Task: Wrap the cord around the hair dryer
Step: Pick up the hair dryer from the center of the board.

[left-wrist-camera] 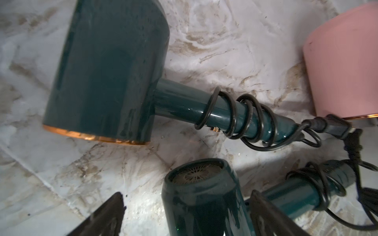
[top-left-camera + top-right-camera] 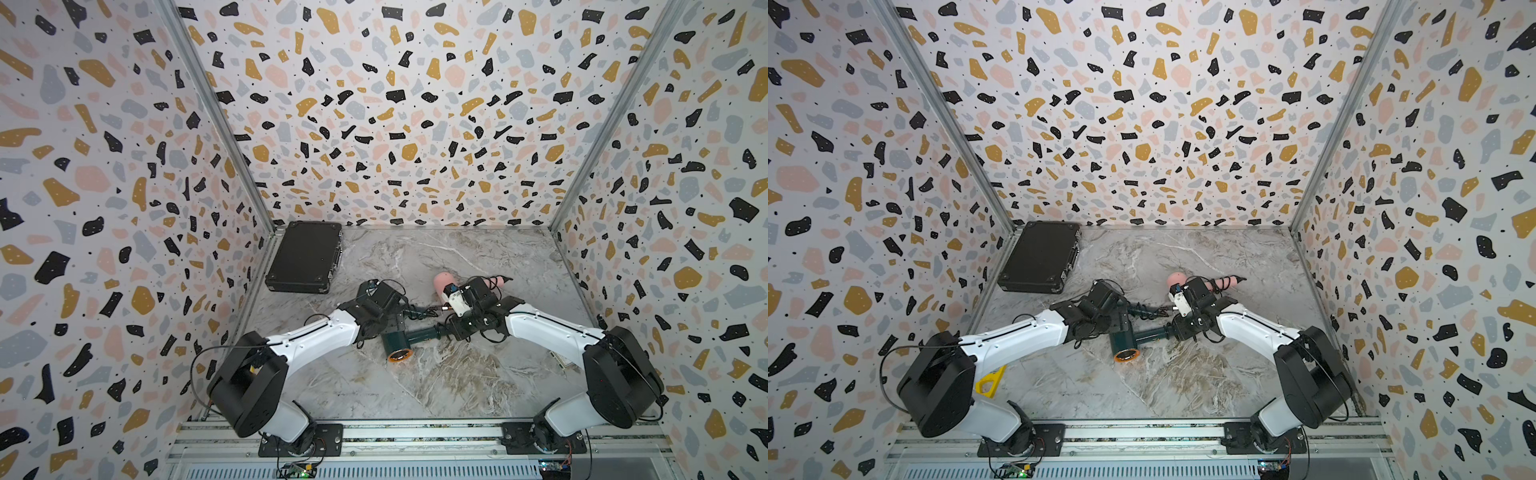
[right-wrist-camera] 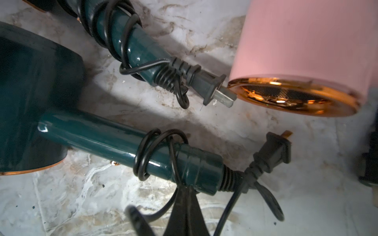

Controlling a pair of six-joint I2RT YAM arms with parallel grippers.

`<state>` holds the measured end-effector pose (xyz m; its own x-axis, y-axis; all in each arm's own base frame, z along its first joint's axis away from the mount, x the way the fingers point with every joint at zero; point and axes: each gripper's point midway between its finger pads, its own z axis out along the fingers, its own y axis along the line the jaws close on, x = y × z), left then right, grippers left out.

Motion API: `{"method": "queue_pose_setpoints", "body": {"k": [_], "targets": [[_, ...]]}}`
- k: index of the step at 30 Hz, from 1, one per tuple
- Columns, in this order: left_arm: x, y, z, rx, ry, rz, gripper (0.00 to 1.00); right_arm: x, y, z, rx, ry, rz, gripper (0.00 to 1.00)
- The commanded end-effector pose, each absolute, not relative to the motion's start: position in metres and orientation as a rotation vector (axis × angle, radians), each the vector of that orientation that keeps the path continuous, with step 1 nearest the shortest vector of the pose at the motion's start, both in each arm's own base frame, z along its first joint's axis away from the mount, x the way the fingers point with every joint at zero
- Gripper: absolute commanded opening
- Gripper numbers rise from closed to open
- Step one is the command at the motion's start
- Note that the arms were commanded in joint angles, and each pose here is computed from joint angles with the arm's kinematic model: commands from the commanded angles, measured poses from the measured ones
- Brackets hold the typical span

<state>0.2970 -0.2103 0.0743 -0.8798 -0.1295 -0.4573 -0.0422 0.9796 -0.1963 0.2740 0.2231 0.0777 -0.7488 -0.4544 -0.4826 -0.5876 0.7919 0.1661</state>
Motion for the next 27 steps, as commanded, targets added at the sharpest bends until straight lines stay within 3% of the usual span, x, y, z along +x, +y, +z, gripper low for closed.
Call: {"method": "queue_pose_setpoints", "body": {"k": [1,19,27], "targets": [[0.299,-0.218,0.069,-0.107,2.663,-0.235,0.95,0.271,0.219,0.092,-0.762,2.529,0.411,0.00],[0.263,-0.203,0.018,0.115,2.905,0.119,0.88,0.252,0.214,0.071,-0.540,2.589,0.386,0.00],[0.262,-0.199,0.006,0.174,2.928,0.202,0.69,0.247,0.212,0.070,-0.448,2.583,0.377,0.00]]}}
